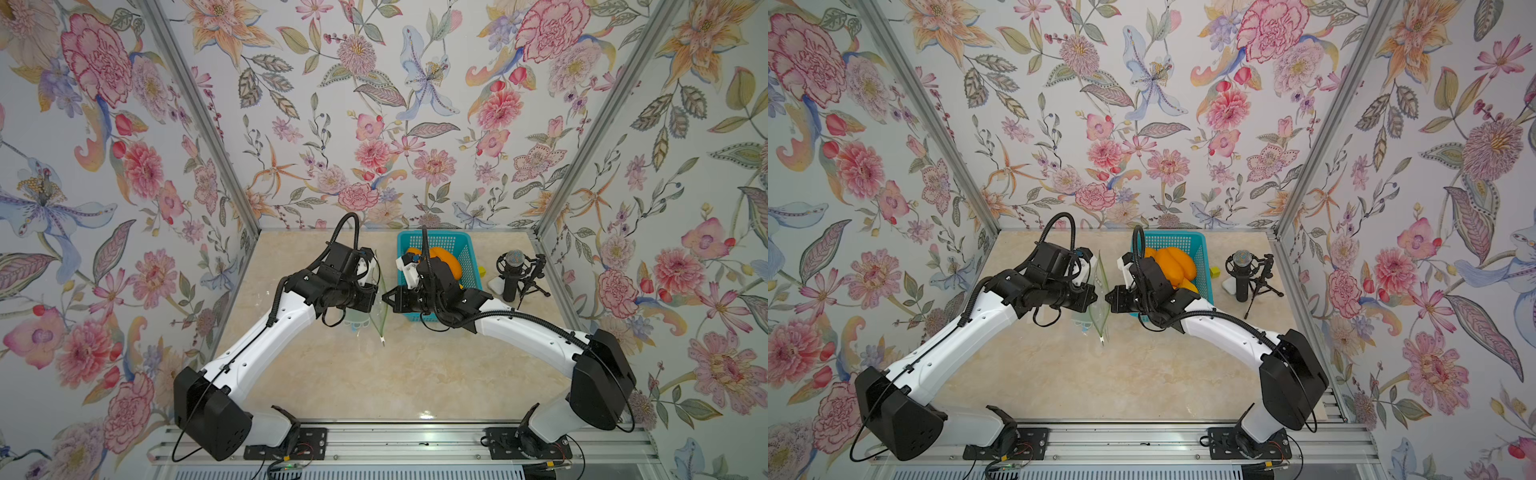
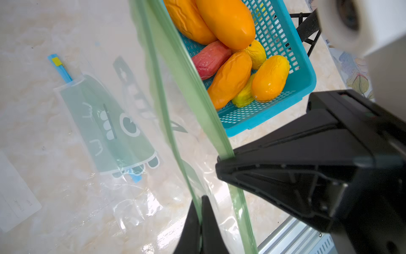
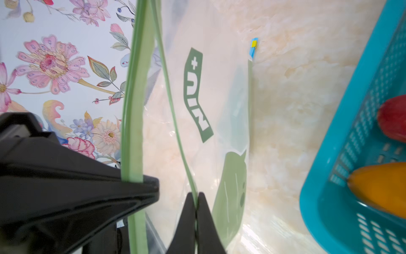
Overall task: Place the mango in a zip-top bag and seal the zipper
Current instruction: Open the zipper of the food storage bag.
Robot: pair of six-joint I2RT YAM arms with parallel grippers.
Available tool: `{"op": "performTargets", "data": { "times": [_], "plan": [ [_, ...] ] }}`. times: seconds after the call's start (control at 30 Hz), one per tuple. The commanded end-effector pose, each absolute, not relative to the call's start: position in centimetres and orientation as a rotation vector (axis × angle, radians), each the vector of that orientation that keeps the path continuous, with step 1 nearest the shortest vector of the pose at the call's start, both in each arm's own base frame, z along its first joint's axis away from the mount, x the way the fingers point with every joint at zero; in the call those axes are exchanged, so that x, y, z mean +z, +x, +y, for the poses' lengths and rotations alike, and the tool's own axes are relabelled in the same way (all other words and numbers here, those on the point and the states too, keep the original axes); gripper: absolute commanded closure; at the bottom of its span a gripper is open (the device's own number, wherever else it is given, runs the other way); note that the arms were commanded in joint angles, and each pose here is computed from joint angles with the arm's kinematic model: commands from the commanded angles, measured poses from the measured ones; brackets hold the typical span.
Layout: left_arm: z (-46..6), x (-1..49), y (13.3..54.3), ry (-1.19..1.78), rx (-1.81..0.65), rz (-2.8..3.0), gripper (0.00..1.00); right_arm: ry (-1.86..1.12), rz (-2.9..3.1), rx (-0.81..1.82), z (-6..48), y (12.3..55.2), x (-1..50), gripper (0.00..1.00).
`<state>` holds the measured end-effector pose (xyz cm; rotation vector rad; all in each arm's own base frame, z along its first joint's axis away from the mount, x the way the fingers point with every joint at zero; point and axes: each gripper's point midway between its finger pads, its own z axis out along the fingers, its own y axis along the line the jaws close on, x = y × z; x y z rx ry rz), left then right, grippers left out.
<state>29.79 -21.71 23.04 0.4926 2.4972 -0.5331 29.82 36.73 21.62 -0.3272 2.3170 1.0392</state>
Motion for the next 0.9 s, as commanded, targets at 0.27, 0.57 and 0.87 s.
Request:
{"op": "performTargets", "data": {
  "times": [0.27, 0.57, 0.87],
  "plan": [
    [-14.5, 28.1, 32.4, 0.337, 0.002, 2.502, 1.00, 0.001, 2.390, 0.699, 30.4, 32.8, 20.4, 1.00],
    [-13.9, 32.2, 33.2, 0.282, 0.010, 2.389, 1.00, 0.173, 2.405, 0.680, 28.8, 32.4, 18.4, 1.00],
    [-15.5, 35.3, 33.2, 0.334, -0.020, 2.299, 1.00, -0.012, 2.418, 1.079, 37.2, 31.4, 16.8, 1.00]
  ]
}}
